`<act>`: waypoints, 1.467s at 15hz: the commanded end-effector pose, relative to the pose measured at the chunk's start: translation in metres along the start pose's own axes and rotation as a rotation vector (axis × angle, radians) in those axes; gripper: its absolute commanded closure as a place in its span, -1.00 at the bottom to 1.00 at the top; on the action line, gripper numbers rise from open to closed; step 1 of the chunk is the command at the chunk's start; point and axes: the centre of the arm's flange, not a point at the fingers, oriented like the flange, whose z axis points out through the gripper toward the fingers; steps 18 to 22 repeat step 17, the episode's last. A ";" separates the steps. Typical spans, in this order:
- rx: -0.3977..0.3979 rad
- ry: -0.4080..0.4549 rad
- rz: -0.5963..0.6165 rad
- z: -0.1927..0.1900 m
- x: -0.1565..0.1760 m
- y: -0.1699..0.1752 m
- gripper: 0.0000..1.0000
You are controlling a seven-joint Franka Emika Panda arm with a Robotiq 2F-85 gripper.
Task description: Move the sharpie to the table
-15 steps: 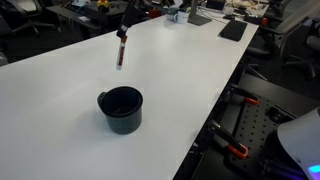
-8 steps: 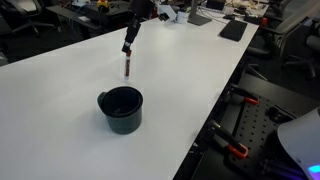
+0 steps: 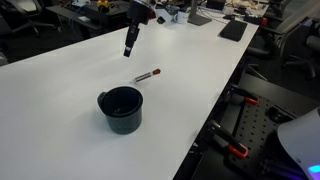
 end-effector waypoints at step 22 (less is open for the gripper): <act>0.056 -0.173 0.053 0.050 -0.015 0.005 -1.00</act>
